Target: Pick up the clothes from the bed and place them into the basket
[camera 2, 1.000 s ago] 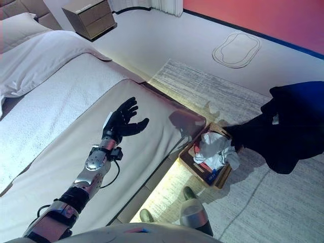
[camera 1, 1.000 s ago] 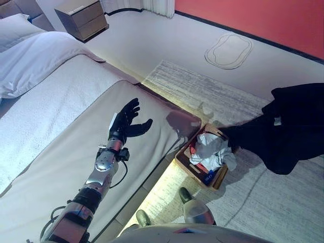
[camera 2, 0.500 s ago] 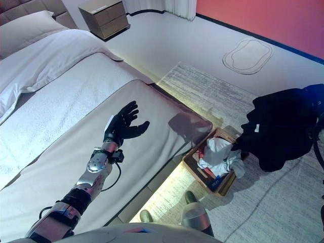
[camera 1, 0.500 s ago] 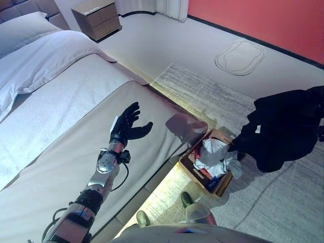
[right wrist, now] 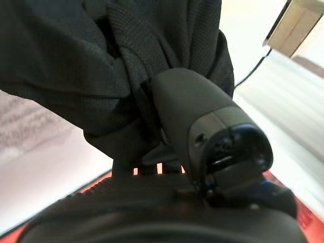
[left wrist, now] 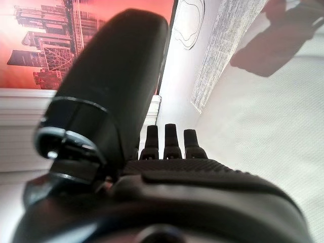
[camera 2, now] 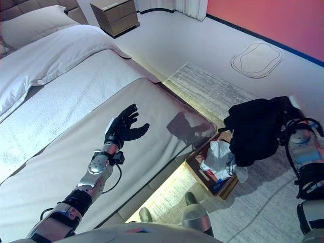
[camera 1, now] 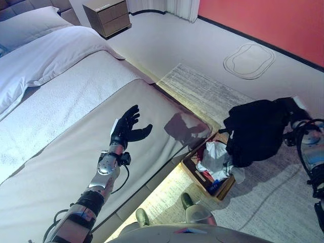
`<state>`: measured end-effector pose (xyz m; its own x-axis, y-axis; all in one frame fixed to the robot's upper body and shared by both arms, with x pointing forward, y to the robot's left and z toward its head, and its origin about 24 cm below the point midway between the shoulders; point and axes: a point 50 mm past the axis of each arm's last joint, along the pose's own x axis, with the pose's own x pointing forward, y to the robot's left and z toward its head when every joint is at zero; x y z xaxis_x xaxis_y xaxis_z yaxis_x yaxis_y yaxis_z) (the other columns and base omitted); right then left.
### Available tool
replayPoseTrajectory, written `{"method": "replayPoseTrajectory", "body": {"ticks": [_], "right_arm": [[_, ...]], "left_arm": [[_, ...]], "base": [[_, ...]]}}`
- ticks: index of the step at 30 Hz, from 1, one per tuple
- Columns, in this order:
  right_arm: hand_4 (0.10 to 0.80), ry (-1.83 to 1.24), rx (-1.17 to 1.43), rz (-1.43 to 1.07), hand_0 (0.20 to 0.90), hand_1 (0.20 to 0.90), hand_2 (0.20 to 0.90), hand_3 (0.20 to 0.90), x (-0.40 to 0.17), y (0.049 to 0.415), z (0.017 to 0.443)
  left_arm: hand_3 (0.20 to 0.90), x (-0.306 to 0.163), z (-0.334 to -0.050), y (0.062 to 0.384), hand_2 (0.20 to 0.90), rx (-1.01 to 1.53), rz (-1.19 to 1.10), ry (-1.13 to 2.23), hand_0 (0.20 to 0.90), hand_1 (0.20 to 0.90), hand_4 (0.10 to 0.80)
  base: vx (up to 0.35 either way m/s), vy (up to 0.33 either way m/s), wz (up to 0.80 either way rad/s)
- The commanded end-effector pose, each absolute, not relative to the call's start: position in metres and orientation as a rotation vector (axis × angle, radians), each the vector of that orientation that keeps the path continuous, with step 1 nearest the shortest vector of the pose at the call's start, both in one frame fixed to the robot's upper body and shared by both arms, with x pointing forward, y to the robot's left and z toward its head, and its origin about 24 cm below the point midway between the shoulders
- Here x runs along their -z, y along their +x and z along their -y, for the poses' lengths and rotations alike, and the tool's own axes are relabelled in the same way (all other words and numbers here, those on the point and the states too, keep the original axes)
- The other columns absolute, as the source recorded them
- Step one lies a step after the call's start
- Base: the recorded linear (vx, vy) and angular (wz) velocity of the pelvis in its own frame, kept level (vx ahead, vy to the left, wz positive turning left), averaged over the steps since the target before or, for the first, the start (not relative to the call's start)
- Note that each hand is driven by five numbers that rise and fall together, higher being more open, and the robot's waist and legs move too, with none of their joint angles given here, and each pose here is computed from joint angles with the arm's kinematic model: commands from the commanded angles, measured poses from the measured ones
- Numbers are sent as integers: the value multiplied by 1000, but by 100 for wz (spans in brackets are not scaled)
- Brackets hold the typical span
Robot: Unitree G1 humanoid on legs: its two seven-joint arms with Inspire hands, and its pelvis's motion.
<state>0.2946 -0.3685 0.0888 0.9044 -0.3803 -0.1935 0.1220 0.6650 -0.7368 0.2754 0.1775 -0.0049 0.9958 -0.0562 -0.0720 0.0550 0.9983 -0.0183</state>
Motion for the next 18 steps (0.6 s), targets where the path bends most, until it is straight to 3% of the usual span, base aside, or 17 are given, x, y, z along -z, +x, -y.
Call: {"method": "replayPoseTrajectory", "body": {"ticks": [1, 14, 15, 16, 17, 18], "right_arm": [[100, -777, 354, -222, 300, 300, 300, 200, -122, 318, 366], [100, -731, 309, -434, 300, 300, 300, 200, -51, 301, 357], [320, -735, 315, -438, 488, 488, 488, 420, -50, 301, 357], [320, -735, 315, -438, 488, 488, 488, 420, -50, 301, 357], [800, -740, 320, -441, 900, 900, 900, 900, -47, 300, 356], [800, -740, 321, -440, 900, 900, 900, 900, -46, 299, 355]], "left_arm": [[900, -28, -169, 294, 900, 91, 116, 19, 900, 900, 800], [900, -30, -164, 295, 900, 99, 130, 14, 900, 900, 800], [900, -30, -163, 295, 900, 99, 129, 15, 900, 900, 800], [900, -30, -164, 295, 900, 99, 129, 15, 900, 900, 800], [900, -30, -164, 295, 900, 99, 129, 16, 900, 900, 800], [900, -29, -164, 294, 900, 100, 129, 18, 900, 900, 800]], "base": [[0, 0, 0], [2, -7, 5], [6, -14, 4], [0, 0, 0], [0, 0, 0], [2, -33, 4]]}}
